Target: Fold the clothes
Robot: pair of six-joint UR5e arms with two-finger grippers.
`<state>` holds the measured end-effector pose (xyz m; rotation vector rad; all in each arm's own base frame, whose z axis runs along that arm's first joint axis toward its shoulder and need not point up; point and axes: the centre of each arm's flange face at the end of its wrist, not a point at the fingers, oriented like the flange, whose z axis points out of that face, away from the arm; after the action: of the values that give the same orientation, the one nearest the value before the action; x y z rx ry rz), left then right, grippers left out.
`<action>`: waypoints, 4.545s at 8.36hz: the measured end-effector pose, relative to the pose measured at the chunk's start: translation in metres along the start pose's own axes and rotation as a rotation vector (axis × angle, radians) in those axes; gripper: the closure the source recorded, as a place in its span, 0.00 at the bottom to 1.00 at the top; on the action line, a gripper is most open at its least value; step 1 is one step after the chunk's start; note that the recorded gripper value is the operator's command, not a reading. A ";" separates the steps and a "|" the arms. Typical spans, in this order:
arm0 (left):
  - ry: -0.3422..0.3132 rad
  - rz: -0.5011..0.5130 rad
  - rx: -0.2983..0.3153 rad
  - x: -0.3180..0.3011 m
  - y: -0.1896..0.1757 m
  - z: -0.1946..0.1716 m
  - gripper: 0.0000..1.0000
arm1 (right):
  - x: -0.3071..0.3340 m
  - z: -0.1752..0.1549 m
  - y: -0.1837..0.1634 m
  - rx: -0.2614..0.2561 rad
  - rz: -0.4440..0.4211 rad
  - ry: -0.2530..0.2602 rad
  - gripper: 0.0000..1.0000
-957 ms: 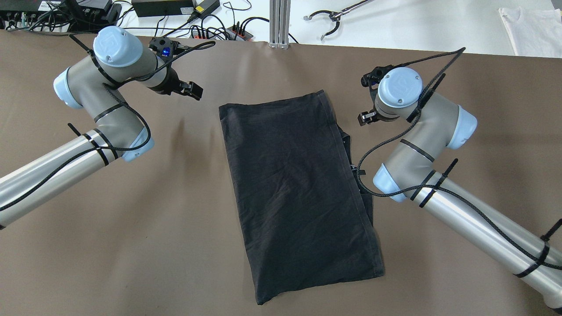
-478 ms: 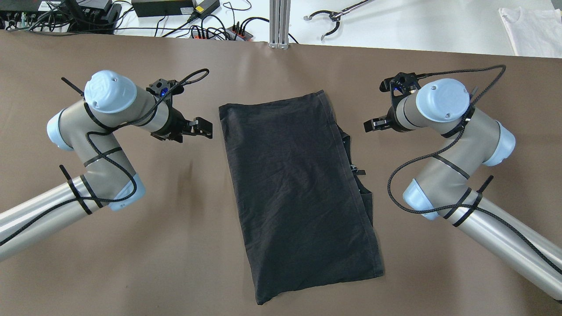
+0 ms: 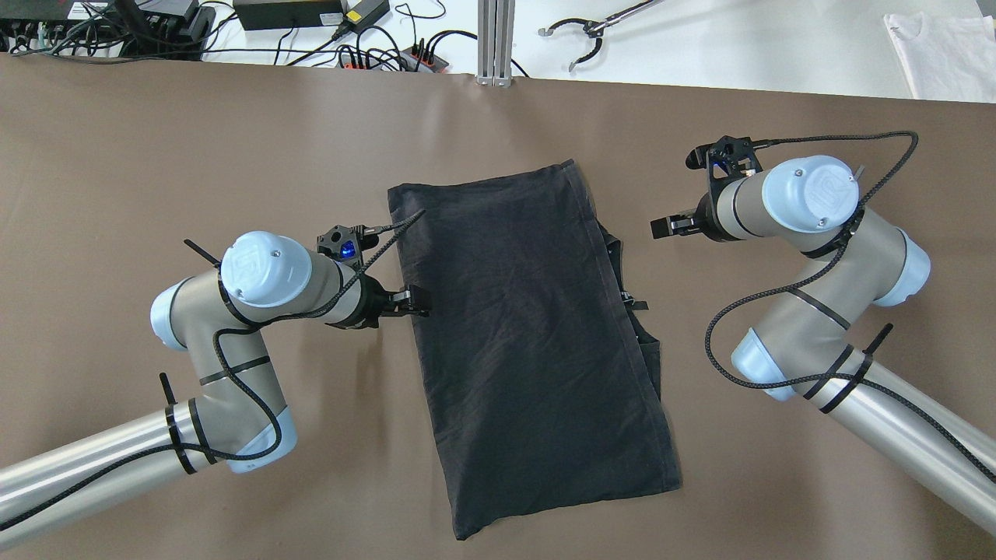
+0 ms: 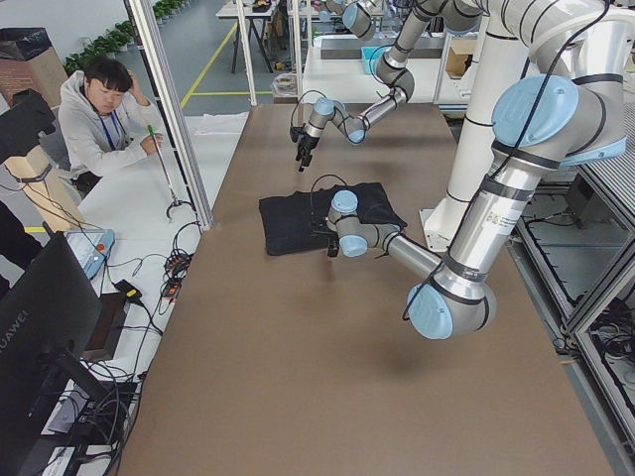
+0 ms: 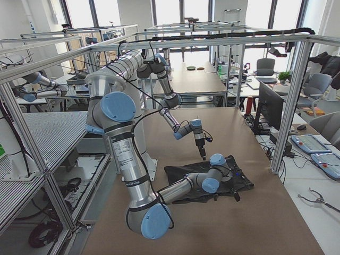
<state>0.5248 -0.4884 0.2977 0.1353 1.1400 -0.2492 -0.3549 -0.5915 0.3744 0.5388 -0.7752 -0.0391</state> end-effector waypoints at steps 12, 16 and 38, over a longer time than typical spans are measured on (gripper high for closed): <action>0.018 0.016 -0.007 0.014 0.034 0.004 1.00 | 0.001 0.000 0.000 0.002 0.001 0.002 0.06; -0.025 0.114 0.053 -0.035 -0.009 -0.023 0.01 | 0.004 0.002 0.004 -0.005 0.003 0.005 0.06; 0.082 -0.412 0.149 -0.090 0.234 -0.051 0.66 | -0.203 -0.087 0.195 0.018 0.920 -0.249 0.07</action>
<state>0.5060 -0.2393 0.3541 0.0406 1.2247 -0.7006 -0.4734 -0.3379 0.2832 0.1544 -1.2082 0.7636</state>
